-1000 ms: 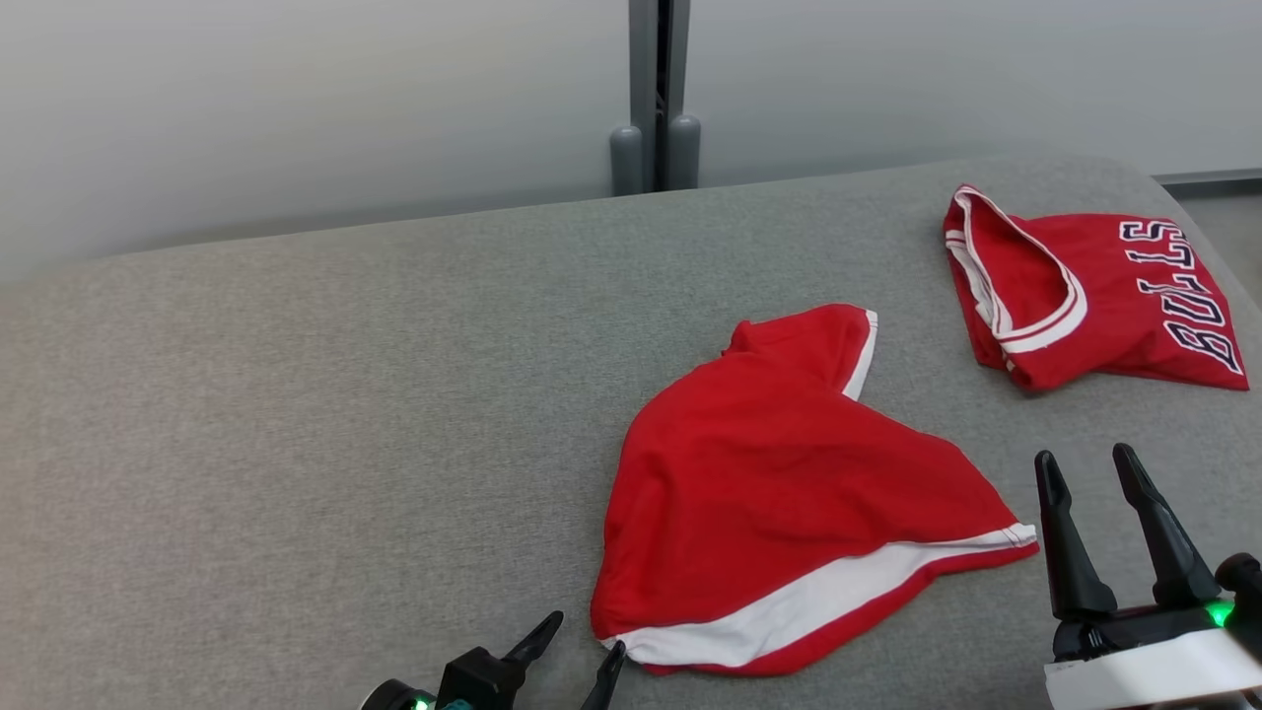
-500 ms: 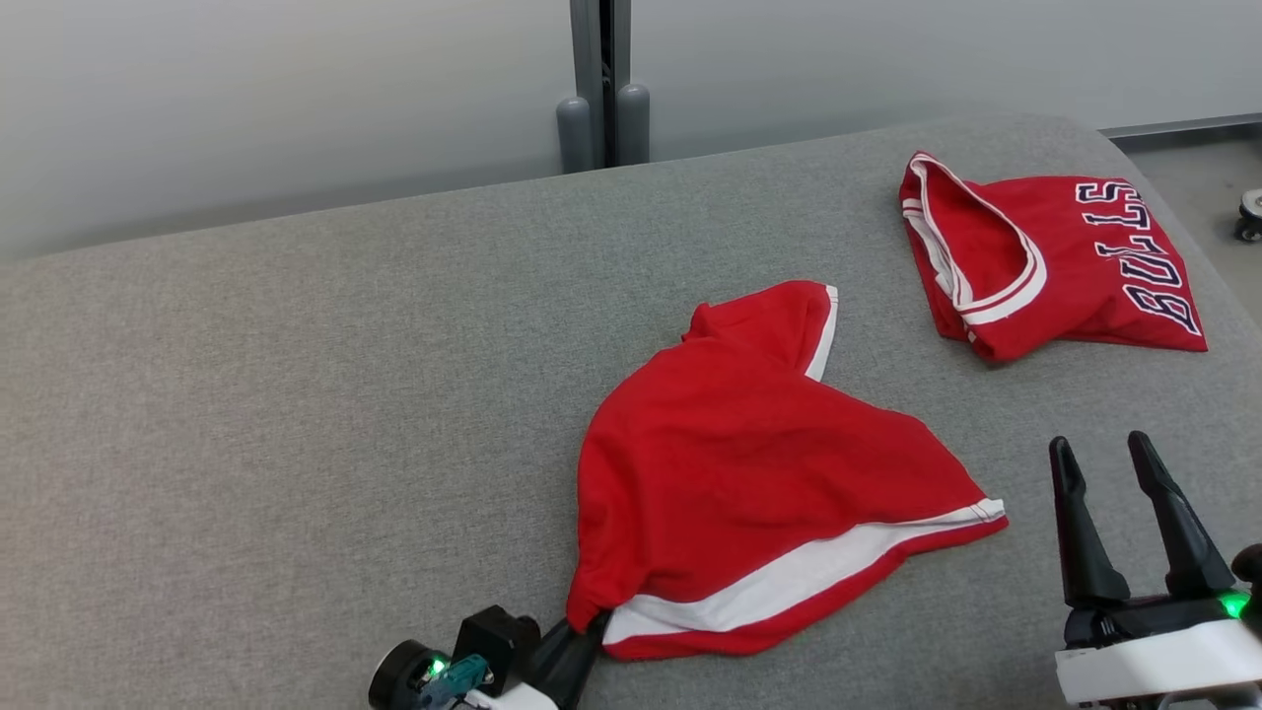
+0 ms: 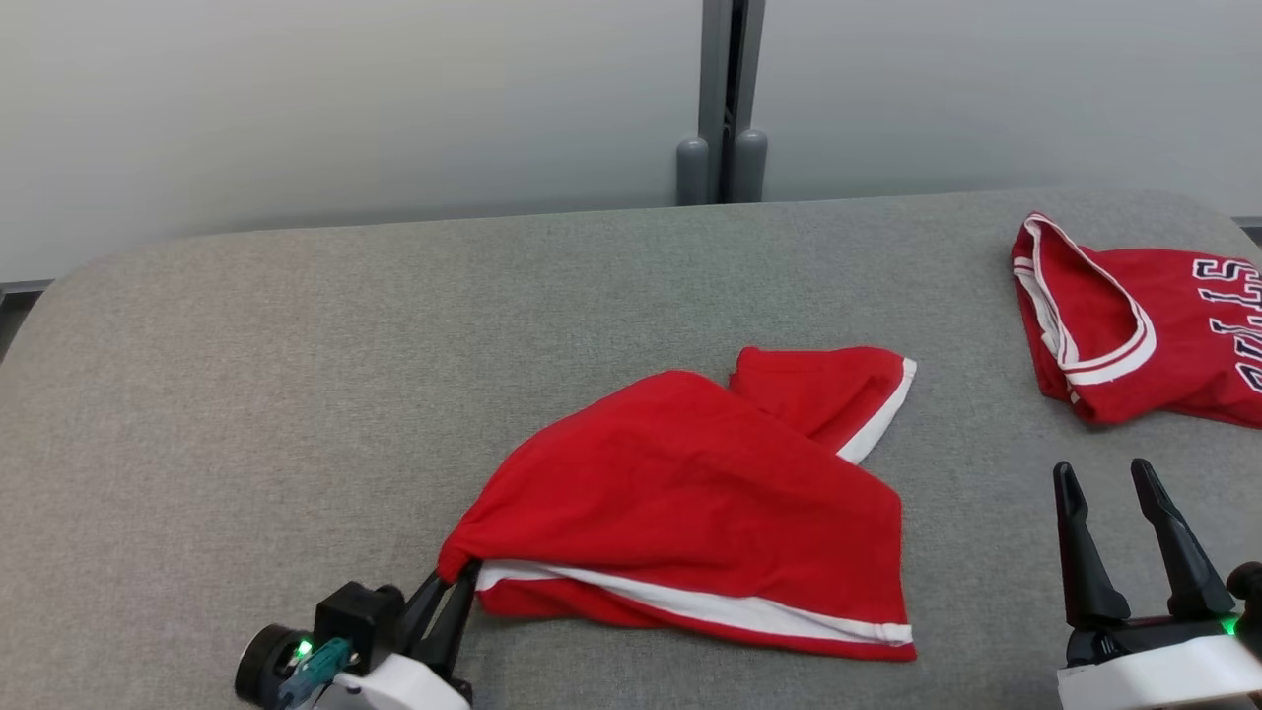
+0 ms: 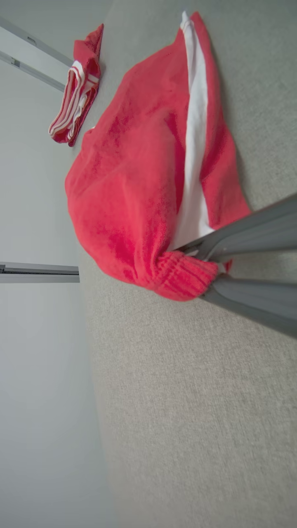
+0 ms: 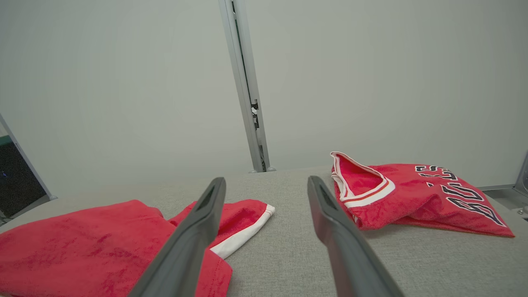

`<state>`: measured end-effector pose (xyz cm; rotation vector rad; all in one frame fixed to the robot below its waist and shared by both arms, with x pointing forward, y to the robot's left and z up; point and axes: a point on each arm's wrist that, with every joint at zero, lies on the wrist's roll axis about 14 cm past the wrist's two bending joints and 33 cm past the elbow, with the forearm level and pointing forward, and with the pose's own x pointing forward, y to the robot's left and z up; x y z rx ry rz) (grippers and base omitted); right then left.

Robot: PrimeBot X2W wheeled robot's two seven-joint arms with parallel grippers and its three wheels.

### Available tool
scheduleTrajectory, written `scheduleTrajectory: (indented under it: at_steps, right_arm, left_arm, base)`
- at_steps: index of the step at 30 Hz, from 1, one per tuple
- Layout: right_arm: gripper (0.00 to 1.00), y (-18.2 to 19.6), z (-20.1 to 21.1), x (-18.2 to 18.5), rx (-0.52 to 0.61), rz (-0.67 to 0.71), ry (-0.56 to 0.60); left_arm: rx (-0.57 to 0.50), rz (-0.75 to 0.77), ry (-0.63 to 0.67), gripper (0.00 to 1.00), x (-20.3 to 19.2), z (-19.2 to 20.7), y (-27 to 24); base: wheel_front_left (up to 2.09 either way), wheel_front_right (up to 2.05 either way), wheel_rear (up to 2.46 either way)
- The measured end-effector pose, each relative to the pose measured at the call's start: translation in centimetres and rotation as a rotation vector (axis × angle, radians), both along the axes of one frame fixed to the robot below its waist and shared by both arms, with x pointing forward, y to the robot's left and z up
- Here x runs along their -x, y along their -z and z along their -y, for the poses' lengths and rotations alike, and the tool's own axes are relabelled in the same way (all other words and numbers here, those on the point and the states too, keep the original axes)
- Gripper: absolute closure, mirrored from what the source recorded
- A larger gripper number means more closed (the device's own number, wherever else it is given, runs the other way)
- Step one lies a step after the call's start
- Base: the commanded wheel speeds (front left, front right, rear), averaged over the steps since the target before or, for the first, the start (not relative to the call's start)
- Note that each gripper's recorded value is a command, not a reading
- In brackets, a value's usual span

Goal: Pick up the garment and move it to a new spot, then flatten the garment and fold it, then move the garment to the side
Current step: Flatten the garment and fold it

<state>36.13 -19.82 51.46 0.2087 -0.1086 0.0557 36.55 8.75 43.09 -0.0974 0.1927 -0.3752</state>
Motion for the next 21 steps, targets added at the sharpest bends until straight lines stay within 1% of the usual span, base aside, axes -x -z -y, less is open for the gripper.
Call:
scheduleTrajectory:
  at_steps: [2, 4, 5, 6, 10, 14, 18, 21]
  right_arm:
    - [0.0, -0.1, -0.5, -0.2, 0.0, 0.004, -0.014]
    - [0.0, -0.2, -0.7, -0.2, 0.001, 0.007, -0.022]
    - [0.0, -0.2, -0.8, -0.2, 0.001, 0.007, -0.026]
    - [0.0, -0.1, -0.9, -0.1, 0.001, 0.004, -0.028]
    - [0.0, -0.1, -1.2, 0.0, 0.0, 0.002, -0.036]
    - [0.0, 0.0, -1.2, 0.2, 0.003, 0.001, -0.038]
    - [0.0, -0.4, -1.5, 0.1, 0.003, 0.012, -0.046]
    - [0.0, -0.6, -1.8, 0.0, 0.002, 0.019, -0.056]
  left_arm:
    - [-0.013, -0.018, -0.049, 1.0, 0.7, -1.8, 0.6]
    - [-0.029, -0.058, -0.07, 1.0, 1.8, -2.9, 1.9]
    - [-0.029, -0.079, -0.078, 0.73, 2.5, -3.1, 2.5]
    - [-0.026, -0.089, -0.086, 0.0, 2.9, -3.2, 2.7]
    - [0.015, -0.038, -0.119, 0.0, 2.4, -3.3, 1.0]
    - [0.036, -0.016, -0.136, 0.0, 3.4, -3.4, 0.4]
    - [0.062, 0.07, -0.17, 0.0, 3.0, -4.0, -2.3]
    - [0.071, 0.131, -0.218, 0.0, 2.7, -5.2, -4.1]
  base:
    - [0.0, 0.0, 0.0]
    - [0.0, 0.0, 0.0]
    - [0.0, 0.0, 0.0]
    - [0.0, 0.0, 0.0]
    - [0.0, 0.0, 0.0]
    - [0.0, 0.0, 0.0]
    - [0.0, 0.0, 0.0]
    - [0.0, 0.0, 0.0]
